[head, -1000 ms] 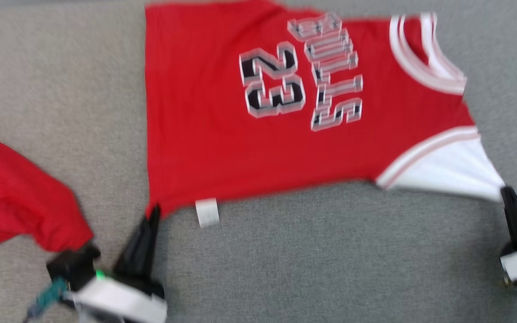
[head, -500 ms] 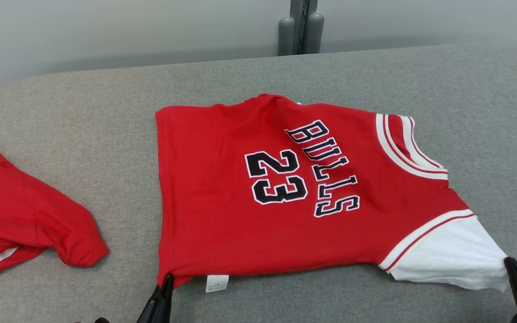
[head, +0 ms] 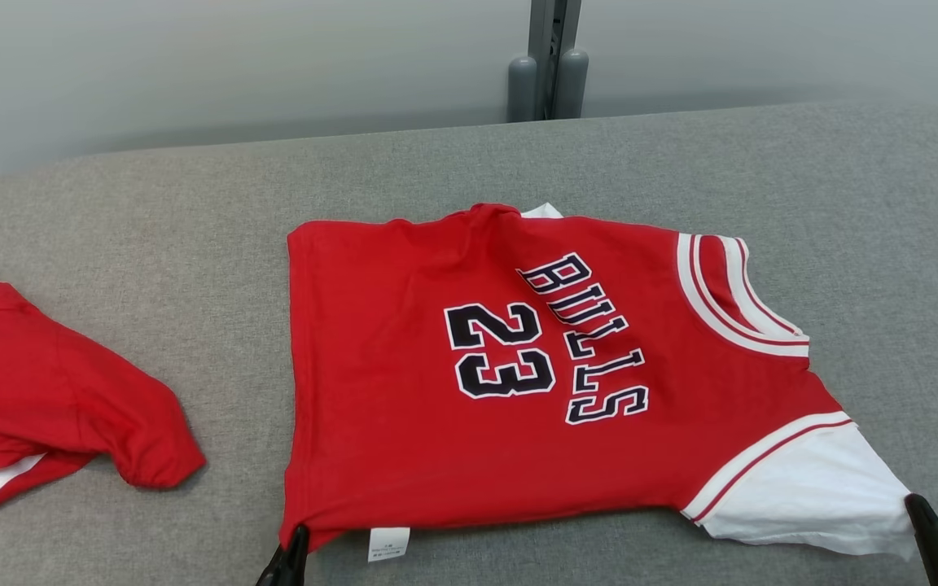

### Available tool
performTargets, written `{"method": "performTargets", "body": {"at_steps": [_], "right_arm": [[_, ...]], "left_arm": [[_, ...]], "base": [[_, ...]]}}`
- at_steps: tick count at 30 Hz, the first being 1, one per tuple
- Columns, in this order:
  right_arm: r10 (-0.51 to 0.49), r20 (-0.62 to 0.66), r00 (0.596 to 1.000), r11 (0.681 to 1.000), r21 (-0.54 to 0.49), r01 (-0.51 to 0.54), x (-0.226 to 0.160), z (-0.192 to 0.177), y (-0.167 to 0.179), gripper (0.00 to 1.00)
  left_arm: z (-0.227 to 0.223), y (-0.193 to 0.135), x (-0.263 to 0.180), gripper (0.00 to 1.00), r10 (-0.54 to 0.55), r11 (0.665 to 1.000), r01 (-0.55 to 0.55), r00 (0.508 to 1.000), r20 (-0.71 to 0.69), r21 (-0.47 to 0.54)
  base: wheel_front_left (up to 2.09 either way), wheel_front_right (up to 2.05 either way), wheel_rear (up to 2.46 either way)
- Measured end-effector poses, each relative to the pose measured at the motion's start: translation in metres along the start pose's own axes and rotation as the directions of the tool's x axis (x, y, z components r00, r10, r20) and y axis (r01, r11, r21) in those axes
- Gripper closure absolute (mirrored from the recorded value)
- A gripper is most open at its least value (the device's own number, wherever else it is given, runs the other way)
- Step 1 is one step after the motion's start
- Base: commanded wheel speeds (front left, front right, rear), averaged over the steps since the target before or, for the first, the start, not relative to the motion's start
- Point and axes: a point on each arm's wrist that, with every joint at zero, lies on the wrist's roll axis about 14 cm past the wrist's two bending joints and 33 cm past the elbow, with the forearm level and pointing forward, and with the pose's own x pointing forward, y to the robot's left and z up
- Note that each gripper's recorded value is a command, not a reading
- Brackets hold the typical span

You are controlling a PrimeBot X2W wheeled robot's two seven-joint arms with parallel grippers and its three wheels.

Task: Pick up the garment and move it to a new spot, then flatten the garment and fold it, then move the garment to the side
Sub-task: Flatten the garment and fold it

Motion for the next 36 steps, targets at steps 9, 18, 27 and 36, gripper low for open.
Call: {"method": "performTargets", "body": {"at_steps": [9, 18, 27, 36], "right_arm": [[0.038, 0.042, 0.998, 0.999, -0.017, -0.037, -0.007, 0.016, 0.011, 1.0], [0.273, 0.238, 0.932, 0.961, -0.108, -0.254, -0.025, 0.091, 0.087, 1.0], [0.498, 0.289, 0.818, 0.861, -0.283, -0.424, -0.006, 0.156, 0.175, 1.0], [0.647, 0.282, 0.709, 0.739, -0.459, -0.493, 0.041, 0.212, 0.253, 1.0]], "left_arm": [[0.012, -0.004, -0.004, 1.0, -0.013, 1.0, 0.013, 0.999, 0.033, 0.009], [0.091, -0.055, 0.002, 1.0, -0.194, 0.98, 0.177, 0.957, 0.215, 0.095], [0.176, -0.096, 0.044, 1.0, -0.376, 0.914, 0.29, 0.867, 0.327, 0.282], [0.27, -0.126, 0.103, 1.0, -0.523, 0.827, 0.31, 0.73, 0.44, 0.469]], "base": [[0.0, 0.0, 0.0], [0.0, 0.0, 0.0], [0.0, 0.0, 0.0], [0.0, 0.0, 0.0]]}}
